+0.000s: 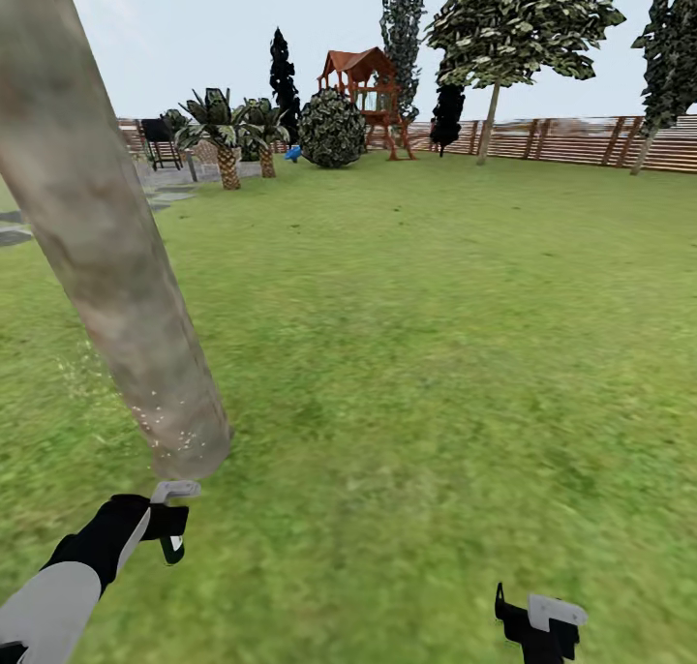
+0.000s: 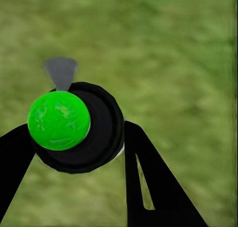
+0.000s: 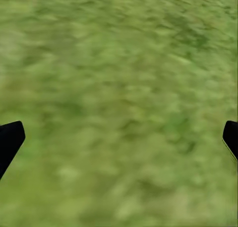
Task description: In the garden, pick up the pesticide atomizer on the floor and spray pesticide onto both trees until each tree trunk is fully covered.
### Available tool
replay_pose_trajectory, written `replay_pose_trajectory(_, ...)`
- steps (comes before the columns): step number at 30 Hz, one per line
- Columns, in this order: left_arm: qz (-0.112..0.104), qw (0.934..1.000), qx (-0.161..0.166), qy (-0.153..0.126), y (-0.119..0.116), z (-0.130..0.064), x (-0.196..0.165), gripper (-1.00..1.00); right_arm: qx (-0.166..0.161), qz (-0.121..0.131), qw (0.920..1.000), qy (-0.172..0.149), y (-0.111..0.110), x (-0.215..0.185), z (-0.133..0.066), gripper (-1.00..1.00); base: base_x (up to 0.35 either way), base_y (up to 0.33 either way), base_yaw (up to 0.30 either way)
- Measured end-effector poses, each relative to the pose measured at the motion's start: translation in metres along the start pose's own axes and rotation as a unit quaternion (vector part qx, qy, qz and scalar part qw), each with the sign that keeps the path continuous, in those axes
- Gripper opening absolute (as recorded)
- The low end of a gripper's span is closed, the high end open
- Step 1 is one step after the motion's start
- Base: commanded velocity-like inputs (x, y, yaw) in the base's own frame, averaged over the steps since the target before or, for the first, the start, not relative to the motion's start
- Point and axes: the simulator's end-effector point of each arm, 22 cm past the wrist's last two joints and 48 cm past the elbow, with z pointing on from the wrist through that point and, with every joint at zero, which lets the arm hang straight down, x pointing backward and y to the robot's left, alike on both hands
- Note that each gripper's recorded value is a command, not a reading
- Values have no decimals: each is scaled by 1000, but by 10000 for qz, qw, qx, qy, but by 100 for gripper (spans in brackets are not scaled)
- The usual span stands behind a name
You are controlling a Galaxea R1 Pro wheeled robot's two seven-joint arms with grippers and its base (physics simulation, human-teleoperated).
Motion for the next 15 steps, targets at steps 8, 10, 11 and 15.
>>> replay_pose_trajectory(8,-1,10000,-4,-3,1,0,0,-100,2,1,10000,-3,0,0,0,100,32,-268,132)
replay_pose_trajectory(10,-3,10000,-3,-3,0,0,0,-100,0,1,10000,-2,0,0,0,100,1,-269,268)
replay_pose_trajectory(11,-3,10000,-5,-4,1,0,0,-100,0,1,10000,-3,0,0,0,100,0,-254,273)
replay_pose_trajectory(15,-4,10000,-7,-3,1,0,0,-100,0,0,10000,-1,0,0,0,100,0,-159,275)
